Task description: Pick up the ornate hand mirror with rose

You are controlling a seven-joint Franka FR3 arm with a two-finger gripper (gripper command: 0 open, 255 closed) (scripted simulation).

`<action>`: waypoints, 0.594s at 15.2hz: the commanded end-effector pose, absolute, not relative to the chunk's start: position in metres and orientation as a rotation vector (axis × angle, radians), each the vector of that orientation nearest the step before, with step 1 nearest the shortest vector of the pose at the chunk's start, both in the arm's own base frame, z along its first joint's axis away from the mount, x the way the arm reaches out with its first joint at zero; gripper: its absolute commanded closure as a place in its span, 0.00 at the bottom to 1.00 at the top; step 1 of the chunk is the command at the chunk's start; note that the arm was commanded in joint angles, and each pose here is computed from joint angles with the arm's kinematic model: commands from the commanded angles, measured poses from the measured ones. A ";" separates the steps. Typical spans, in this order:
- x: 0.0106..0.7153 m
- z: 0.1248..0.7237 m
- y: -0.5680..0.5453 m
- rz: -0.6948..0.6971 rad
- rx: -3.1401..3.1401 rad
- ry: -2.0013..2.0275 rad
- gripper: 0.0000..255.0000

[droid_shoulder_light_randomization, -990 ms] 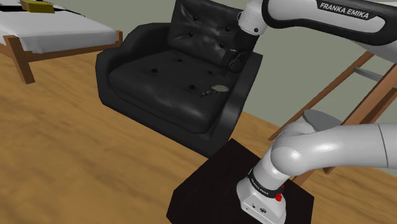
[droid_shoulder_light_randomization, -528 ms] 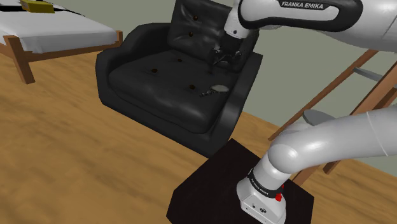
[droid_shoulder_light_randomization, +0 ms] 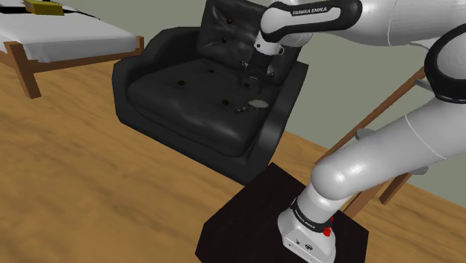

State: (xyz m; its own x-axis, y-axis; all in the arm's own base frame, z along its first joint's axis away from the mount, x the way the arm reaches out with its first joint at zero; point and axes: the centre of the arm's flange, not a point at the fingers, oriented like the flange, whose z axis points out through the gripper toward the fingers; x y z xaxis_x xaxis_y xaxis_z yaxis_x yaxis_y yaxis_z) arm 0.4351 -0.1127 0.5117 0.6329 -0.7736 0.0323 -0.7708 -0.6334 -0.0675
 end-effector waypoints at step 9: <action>0.456 0.432 -0.221 0.020 -2.157 2.069 0.00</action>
